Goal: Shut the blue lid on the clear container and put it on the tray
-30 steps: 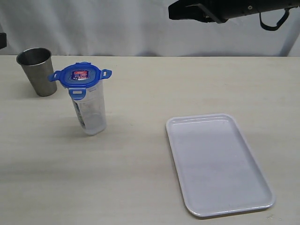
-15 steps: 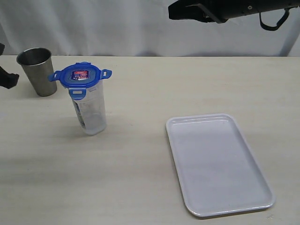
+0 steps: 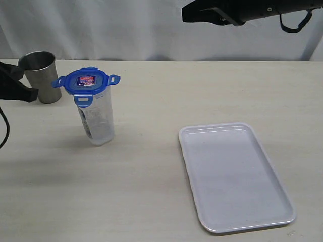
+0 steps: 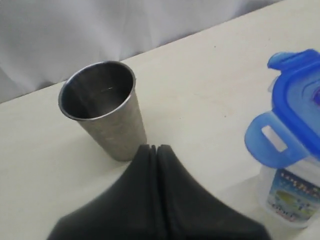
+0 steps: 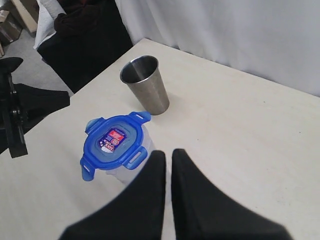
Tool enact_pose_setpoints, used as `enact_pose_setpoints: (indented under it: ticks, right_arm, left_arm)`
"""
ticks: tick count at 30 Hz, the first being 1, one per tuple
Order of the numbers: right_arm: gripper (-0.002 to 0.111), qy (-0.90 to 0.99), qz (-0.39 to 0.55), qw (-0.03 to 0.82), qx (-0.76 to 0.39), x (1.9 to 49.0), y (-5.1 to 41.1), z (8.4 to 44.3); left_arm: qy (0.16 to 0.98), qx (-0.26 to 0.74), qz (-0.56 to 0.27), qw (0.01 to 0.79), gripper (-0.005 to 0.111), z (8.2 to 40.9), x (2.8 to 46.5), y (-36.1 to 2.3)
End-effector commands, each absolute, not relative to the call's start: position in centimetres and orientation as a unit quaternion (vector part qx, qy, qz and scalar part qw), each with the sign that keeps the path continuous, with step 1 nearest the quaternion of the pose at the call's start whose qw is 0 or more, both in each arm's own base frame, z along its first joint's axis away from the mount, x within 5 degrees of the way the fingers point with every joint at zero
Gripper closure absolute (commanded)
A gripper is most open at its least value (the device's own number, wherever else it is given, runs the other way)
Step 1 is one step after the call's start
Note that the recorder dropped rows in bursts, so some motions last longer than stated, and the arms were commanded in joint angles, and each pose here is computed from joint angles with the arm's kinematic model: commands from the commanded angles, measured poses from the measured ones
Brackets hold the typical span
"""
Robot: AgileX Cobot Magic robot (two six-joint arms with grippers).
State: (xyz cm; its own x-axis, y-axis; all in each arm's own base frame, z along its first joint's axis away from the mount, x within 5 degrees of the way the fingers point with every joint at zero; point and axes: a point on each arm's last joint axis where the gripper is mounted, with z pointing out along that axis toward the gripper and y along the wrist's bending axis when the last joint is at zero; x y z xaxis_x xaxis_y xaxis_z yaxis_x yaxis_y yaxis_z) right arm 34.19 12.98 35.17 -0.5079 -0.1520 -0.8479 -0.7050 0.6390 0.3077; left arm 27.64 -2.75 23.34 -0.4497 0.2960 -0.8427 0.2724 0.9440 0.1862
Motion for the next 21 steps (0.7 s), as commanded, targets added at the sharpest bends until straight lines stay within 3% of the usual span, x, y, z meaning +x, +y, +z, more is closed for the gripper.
enact_pose_setpoints:
  ticks: [1, 2, 4, 9, 14, 16, 18, 21]
  right_arm:
    - [0.104, 0.802, 0.325, 0.422, -0.271, 34.0, 12.8, 35.3]
    - [0.104, 0.802, 0.325, 0.422, -0.271, 34.0, 12.8, 35.3]
    - [0.104, 0.801, 0.328, 0.423, -0.269, 34.1, 12.8, 35.3]
    - [0.104, 0.800, 0.330, 0.423, -0.268, 34.0, 12.9, 35.4]
    - [0.104, 0.801, 0.329, 0.425, -0.264, 34.1, 12.8, 35.4]
    - [0.104, 0.804, 0.334, 0.421, -0.255, 34.1, 12.8, 35.4]
    - [0.104, 0.808, 0.336, 0.406, -0.262, 33.9, 12.9, 35.2]
    - [0.104, 0.815, 0.339, 0.381, -0.276, 33.4, 12.9, 34.9]
  left_arm:
    - [0.823, 0.196, -0.147, 0.512, 0.107, 23.2, 28.0, -3.4]
    - [0.812, 0.220, -0.217, 0.496, 0.107, 23.4, 28.2, -3.1]
    - [0.817, 0.215, -0.268, 0.463, 0.107, 23.8, 29.4, -1.2]
    - [0.828, 0.232, -0.215, 0.463, 0.107, 23.6, 29.3, 2.7]
    - [0.791, 0.367, -0.189, 0.451, 0.107, 20.4, 28.4, 1.2]
    - [0.789, 0.351, -0.206, 0.459, 0.106, 19.9, 28.8, 0.7]
    - [0.784, 0.343, -0.216, 0.471, 0.100, 19.8, 29.1, 0.4]
    - [0.761, 0.342, -0.213, 0.509, 0.080, 20.5, 29.5, 0.3]
